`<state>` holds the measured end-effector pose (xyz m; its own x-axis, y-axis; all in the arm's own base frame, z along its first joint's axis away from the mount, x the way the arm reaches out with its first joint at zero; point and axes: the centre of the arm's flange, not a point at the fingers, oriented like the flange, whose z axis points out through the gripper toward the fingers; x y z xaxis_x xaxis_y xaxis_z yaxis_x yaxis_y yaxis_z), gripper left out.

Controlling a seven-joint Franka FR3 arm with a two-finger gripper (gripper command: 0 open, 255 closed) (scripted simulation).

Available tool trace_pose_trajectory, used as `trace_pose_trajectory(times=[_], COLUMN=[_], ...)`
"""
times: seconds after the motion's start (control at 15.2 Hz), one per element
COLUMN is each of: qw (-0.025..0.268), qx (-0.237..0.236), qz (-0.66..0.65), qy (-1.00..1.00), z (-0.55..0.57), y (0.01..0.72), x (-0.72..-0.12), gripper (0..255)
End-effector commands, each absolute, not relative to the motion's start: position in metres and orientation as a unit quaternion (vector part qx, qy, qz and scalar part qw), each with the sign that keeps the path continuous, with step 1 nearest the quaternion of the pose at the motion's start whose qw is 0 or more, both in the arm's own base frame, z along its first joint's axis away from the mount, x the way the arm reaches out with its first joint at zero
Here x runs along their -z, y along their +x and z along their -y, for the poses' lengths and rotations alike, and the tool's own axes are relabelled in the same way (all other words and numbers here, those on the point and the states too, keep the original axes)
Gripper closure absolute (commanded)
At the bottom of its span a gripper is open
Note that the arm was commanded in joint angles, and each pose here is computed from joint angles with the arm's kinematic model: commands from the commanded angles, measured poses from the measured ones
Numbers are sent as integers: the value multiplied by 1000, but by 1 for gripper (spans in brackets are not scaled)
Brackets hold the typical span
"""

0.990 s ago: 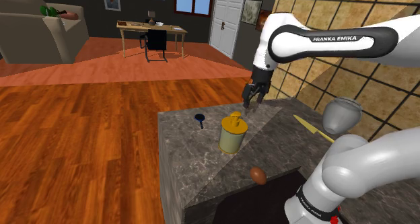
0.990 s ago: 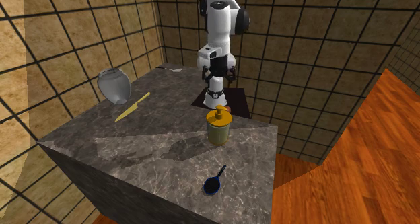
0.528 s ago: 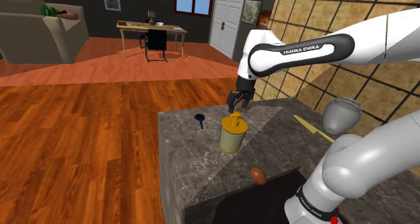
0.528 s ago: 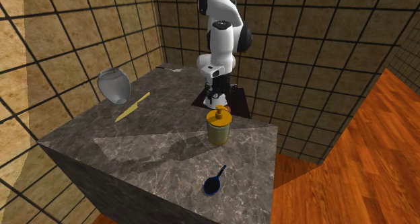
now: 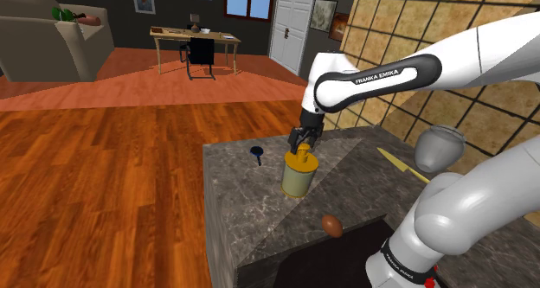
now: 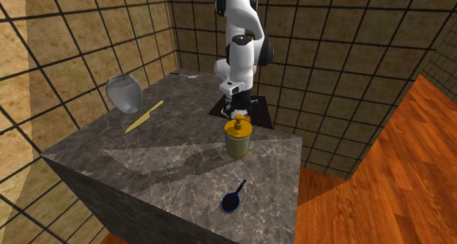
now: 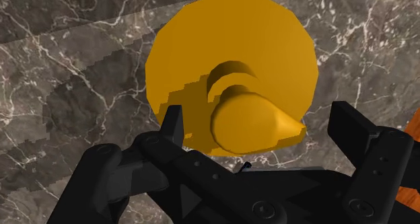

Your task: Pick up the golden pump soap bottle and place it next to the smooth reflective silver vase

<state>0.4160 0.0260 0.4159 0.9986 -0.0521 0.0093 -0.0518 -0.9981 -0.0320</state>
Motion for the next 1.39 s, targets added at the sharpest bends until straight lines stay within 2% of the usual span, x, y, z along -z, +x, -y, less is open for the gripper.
trace_pose_trajectory(times=[0.0, 0.33, 0.4, 0.99, 1.32], qw=[16, 16, 16, 16, 16], qx=[5, 5, 5, 5, 5], qz=[-26, -26, -26, -26, -26], qy=[-1000, -1000, -1000, -1000, -1000], z=[-26, -26, -26, -26, -26], y=[416, 416, 416, 416, 416], x=[-414, -414, -414, -414, -440], gripper=[0, 0, 255, 255, 255])
